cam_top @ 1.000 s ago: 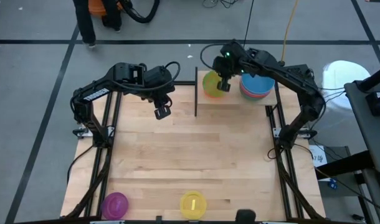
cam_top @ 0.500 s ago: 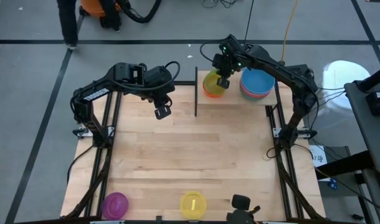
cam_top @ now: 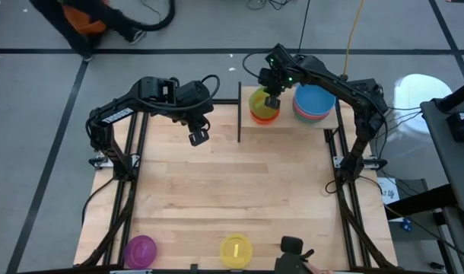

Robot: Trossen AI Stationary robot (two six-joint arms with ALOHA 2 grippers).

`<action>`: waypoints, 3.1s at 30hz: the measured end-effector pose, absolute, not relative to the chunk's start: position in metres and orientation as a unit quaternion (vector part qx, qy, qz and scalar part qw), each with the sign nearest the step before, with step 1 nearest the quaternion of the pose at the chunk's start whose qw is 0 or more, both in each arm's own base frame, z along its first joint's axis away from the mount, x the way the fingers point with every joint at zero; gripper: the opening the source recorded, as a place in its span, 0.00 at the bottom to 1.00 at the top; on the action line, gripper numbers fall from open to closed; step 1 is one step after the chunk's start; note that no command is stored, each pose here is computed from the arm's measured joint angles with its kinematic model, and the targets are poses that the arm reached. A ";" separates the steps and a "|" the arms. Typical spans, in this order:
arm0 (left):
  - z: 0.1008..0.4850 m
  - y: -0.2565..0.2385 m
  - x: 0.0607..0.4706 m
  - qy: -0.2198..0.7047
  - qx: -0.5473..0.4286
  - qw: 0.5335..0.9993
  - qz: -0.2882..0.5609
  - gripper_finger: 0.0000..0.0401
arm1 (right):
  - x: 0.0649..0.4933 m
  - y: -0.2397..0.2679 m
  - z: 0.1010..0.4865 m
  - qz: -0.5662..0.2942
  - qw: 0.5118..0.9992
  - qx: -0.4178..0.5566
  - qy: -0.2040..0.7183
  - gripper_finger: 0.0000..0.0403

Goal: Place and stack bowls onto a shelf
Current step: Stack the green bowl on the orange bowl on the shelf, then stack the yellow bowl inside the green bowl on the shelf

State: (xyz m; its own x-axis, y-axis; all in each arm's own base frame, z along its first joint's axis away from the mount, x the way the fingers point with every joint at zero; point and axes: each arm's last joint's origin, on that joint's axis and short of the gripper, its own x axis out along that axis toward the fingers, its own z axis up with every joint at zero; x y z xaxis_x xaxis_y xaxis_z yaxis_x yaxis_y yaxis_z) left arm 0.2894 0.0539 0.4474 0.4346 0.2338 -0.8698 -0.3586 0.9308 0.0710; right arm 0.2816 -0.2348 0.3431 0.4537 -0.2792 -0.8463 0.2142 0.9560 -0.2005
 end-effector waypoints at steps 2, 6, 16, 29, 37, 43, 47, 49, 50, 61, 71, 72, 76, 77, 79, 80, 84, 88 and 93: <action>0.447 0.054 0.289 0.502 -0.062 0.845 0.175 0.18 | 0.281 -0.234 0.342 -0.142 0.850 -0.030 0.507 0.02; 0.447 0.054 0.289 0.502 -0.063 0.845 0.176 0.18 | 0.279 -0.233 0.341 -0.137 0.845 -0.026 0.516 0.07; 0.447 0.054 0.289 0.502 -0.064 0.844 0.177 0.18 | 0.279 -0.229 0.345 -0.117 0.845 -0.062 0.518 0.25; 0.447 0.054 0.289 0.502 -0.065 0.844 0.177 0.18 | 0.262 -0.201 0.392 -0.134 0.877 -0.122 0.445 0.30; 0.447 0.054 0.289 0.501 -0.068 0.844 0.178 0.18 | 0.269 -0.206 0.398 -0.160 0.894 -0.137 0.395 0.02; 0.447 0.054 0.289 0.501 -0.069 0.844 0.179 0.18 | 0.272 -0.207 0.379 -0.147 0.889 -0.137 0.412 0.00; 0.447 0.054 0.289 0.501 -0.069 0.844 0.179 0.18 | 0.274 -0.210 0.361 -0.142 0.885 -0.136 0.421 0.00; 0.447 0.054 0.289 0.501 -0.069 0.844 0.179 0.18 | 0.275 -0.210 0.357 -0.140 0.884 -0.138 0.424 0.00; 0.447 0.054 0.289 0.501 -0.069 0.844 0.179 0.18 | 0.275 -0.210 0.354 -0.139 0.884 -0.140 0.424 0.00; 0.447 0.054 0.289 0.500 -0.071 0.844 0.180 0.18 | 0.279 -0.214 0.319 -0.139 0.883 -0.146 0.424 0.00; 0.447 0.054 0.289 0.500 -0.074 0.843 0.182 0.18 | 0.251 -0.174 0.364 -0.124 0.897 -0.162 0.391 0.00; 0.447 0.054 0.289 0.500 -0.074 0.843 0.182 0.18 | 0.245 -0.163 0.367 -0.099 0.901 -0.151 0.395 0.00; 0.447 0.054 0.289 0.500 -0.072 0.844 0.181 0.18 | 0.223 -0.120 0.374 0.047 0.906 -0.105 0.408 0.00; 0.447 0.054 0.289 0.501 -0.071 0.844 0.180 0.18 | 0.220 -0.112 0.375 0.072 0.904 -0.100 0.410 0.00; 0.447 0.054 0.289 0.501 -0.067 0.844 0.178 0.18 | 0.218 -0.101 0.374 0.095 0.897 -0.100 0.420 0.00; 0.447 0.054 0.289 0.502 -0.064 0.844 0.176 0.18 | 0.219 -0.098 0.371 0.096 0.894 -0.106 0.425 0.00; 0.448 0.054 0.289 0.502 -0.062 0.845 0.176 0.18 | 0.227 -0.093 0.348 0.099 0.885 -0.117 0.440 0.00; 0.448 0.054 0.289 0.502 -0.062 0.845 0.176 0.18 | 0.233 -0.096 0.324 0.075 0.881 -0.130 0.449 0.00; 0.447 0.054 0.289 0.502 -0.061 0.845 0.175 0.18 | 0.234 -0.102 0.308 0.056 0.882 -0.129 0.450 0.00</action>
State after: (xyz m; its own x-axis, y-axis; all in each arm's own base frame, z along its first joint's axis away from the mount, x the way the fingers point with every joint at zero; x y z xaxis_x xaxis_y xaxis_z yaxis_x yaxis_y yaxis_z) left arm 0.2893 0.0541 0.4475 0.4340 0.2341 -0.8700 -0.3575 0.9311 0.0721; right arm 0.2341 -0.1018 0.3075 0.5893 -0.0172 -0.8078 -0.2147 0.9605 -0.1770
